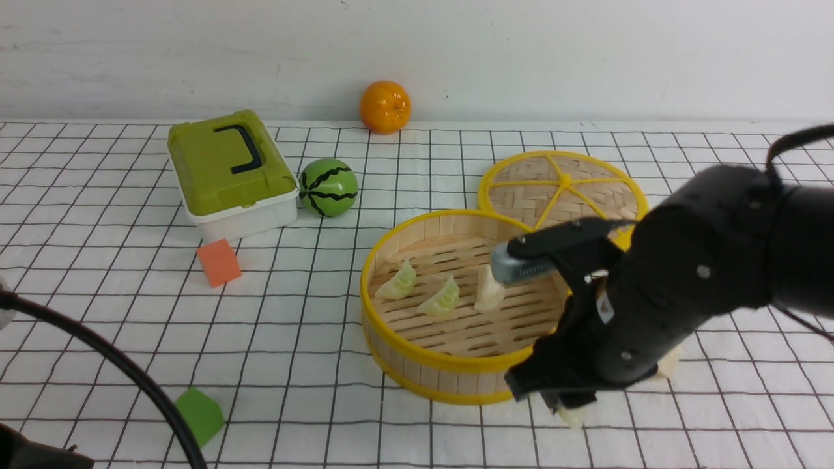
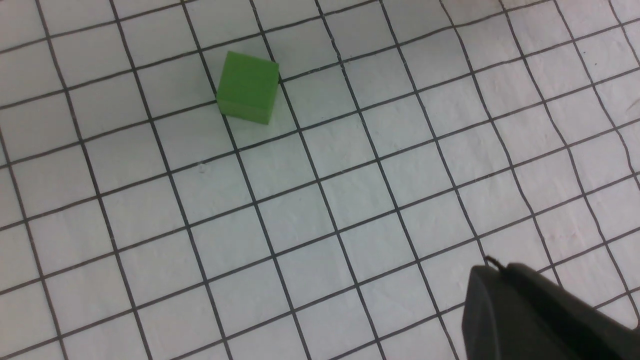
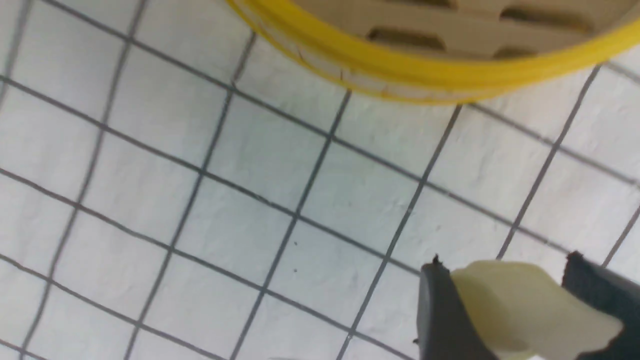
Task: Put the dumplings into the steamer on the table with the white tablecloth.
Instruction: 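Place the dumpling in the bamboo steamer basket with the right gripper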
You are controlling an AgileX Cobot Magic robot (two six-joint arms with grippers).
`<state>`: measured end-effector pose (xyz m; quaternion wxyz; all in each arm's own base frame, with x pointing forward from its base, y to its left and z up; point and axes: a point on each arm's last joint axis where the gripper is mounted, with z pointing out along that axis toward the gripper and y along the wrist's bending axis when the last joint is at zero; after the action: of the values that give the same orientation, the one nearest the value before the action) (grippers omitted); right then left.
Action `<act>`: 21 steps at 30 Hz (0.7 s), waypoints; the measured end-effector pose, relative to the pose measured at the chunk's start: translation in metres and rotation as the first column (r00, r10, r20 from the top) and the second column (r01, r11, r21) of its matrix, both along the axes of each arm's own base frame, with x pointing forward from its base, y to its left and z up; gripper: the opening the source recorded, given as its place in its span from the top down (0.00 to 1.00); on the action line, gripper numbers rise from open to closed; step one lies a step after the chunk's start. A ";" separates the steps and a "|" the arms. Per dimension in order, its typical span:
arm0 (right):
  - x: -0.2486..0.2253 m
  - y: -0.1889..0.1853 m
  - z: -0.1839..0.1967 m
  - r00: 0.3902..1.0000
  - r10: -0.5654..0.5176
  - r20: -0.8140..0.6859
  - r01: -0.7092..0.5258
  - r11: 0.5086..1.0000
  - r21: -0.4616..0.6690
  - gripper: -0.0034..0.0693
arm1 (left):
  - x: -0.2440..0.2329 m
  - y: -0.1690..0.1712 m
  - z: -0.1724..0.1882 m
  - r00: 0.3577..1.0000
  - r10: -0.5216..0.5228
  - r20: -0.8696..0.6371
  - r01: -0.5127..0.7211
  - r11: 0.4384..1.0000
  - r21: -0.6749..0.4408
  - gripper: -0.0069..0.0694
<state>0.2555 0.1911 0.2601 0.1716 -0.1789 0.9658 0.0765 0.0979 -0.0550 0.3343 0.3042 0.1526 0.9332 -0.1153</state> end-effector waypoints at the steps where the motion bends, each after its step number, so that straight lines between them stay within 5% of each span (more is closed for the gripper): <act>1: 0.003 0.002 0.009 1.000 0.015 0.019 -0.015 1.000 0.006 0.55 | 0.000 0.000 0.000 1.000 0.000 0.004 0.000 1.000 -0.002 0.93; 7: 0.036 0.024 0.027 0.994 0.054 0.097 -0.054 0.999 0.003 0.55 | 0.001 -0.001 0.001 1.000 0.000 0.017 0.000 1.000 -0.009 0.93; 21: 0.098 0.068 -0.043 0.998 0.052 0.019 -0.051 0.996 -0.073 0.55 | 0.001 -0.001 0.001 1.000 0.000 0.017 0.000 1.000 -0.009 0.93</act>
<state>0.3531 0.2594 0.2174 0.1733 -0.2107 0.9611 0.0440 0.0990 -0.0556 0.3354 0.3127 0.1520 0.9301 -0.1183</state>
